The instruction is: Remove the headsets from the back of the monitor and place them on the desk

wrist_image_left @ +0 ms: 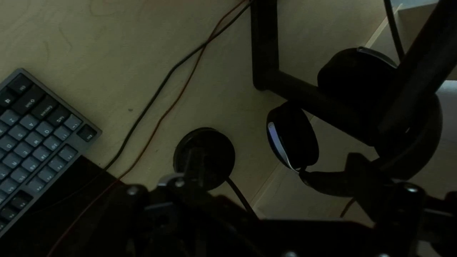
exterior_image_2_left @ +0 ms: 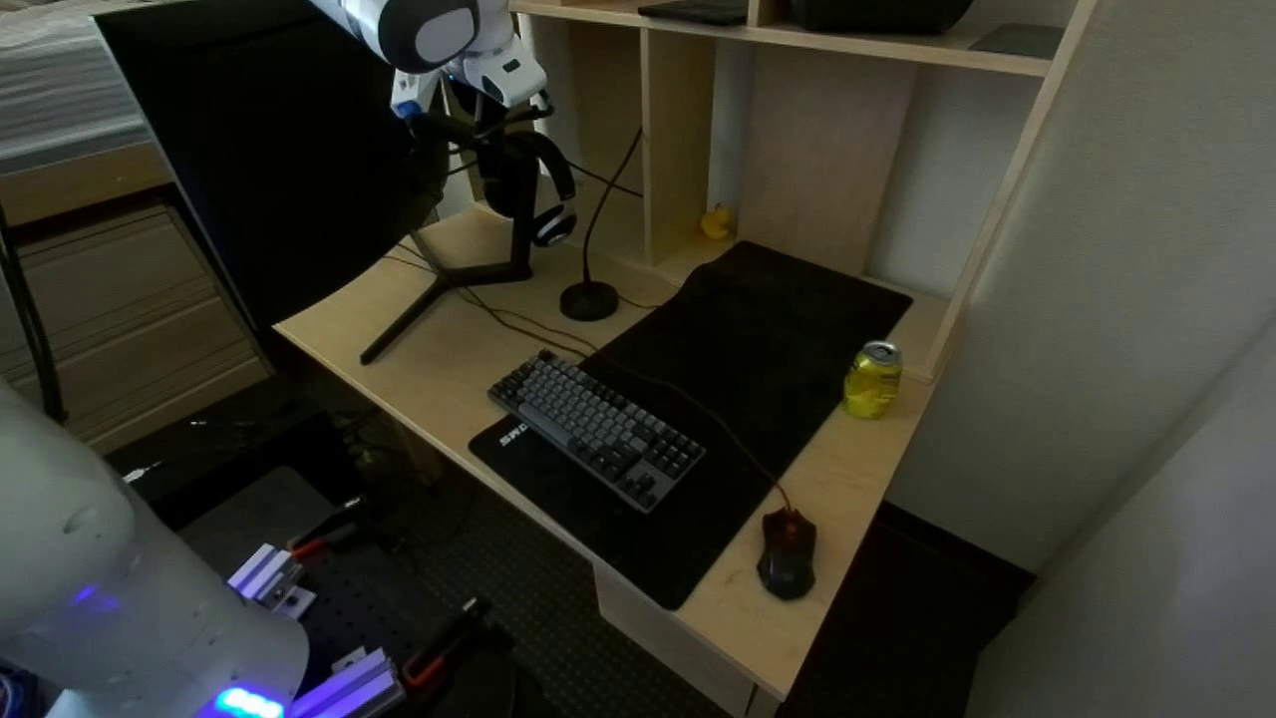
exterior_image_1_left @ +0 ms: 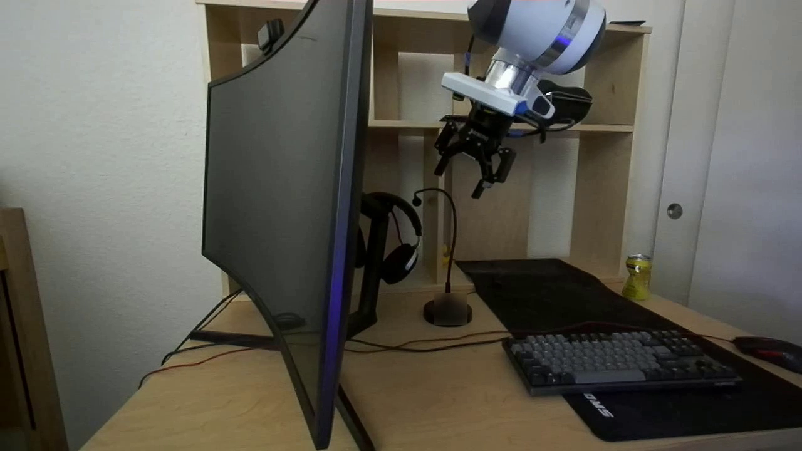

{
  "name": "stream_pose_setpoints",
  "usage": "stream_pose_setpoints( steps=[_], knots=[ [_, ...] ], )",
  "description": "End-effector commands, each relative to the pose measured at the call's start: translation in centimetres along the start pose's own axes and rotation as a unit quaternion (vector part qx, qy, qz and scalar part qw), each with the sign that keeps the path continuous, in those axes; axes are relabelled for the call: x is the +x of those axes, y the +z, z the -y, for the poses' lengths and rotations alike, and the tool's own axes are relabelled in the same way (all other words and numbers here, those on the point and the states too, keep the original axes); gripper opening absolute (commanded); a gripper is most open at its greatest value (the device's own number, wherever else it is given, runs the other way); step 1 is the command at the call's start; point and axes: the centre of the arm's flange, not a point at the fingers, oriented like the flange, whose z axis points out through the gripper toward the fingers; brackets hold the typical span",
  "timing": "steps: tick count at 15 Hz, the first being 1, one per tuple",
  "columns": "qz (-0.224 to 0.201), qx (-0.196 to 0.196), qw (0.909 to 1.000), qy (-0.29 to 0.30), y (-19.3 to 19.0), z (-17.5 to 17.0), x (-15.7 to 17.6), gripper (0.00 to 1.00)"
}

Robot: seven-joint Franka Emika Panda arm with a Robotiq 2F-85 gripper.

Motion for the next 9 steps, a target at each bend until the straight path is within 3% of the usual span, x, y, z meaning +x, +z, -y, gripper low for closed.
stream_pose_setpoints(
  steps=[1,3,4,6,7,9],
  knots=[
    [0.013,0.013,0.9962,0.086,2.9,2.0,-0.6,1.00],
    [0.031,0.028,0.9895,0.138,4.0,2.9,-1.4,1.00],
    [0.028,0.036,0.9852,0.165,4.7,7.2,2.1,1.00],
    [0.034,0.048,0.9743,0.217,4.7,9.1,3.3,1.00],
    [0.024,0.032,0.9838,0.175,3.6,4.7,0.5,1.00],
    [0.024,0.044,0.9782,0.201,4.2,6.3,2.1,1.00]
  ],
)
